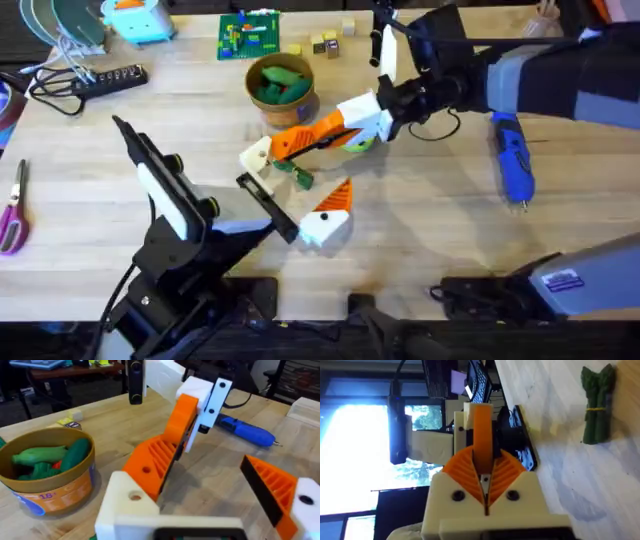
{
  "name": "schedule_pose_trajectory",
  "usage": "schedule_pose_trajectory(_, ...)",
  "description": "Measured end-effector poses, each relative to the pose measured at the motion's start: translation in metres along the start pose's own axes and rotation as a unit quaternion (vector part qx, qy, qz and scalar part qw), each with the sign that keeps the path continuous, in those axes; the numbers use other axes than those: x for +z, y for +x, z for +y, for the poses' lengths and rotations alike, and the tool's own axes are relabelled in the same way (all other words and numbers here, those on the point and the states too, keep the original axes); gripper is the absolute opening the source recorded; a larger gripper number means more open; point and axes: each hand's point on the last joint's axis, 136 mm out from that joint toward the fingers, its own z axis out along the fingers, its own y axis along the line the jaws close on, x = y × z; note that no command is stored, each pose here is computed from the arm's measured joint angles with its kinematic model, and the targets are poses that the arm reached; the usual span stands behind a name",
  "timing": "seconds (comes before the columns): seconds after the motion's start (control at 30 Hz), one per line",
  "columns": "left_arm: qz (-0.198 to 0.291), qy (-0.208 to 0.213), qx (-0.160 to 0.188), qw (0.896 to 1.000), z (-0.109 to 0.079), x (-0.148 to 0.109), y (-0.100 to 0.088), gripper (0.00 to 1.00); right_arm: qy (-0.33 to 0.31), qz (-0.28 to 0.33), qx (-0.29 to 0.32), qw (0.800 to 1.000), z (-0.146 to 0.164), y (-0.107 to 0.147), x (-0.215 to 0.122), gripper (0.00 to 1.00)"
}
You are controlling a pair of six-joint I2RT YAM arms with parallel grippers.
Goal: Pick up the gripper from the table and insert it into the empty holder that is missing its gripper. Then pick up a screw, insert it into the mounting hole, and use the screwdriver to tighten it. Finally, clean up the table by picking up the vegetable and placing it into the bucket.
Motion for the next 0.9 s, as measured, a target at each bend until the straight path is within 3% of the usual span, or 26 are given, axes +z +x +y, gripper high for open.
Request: schedule_pose_trajectory(0.9,0.0,0.0,0.003,1.0,0.0,0.0,0.0,0.993,-0.021,0.033,0.033,0.999,-0.001,0.011,0.016,0.009)
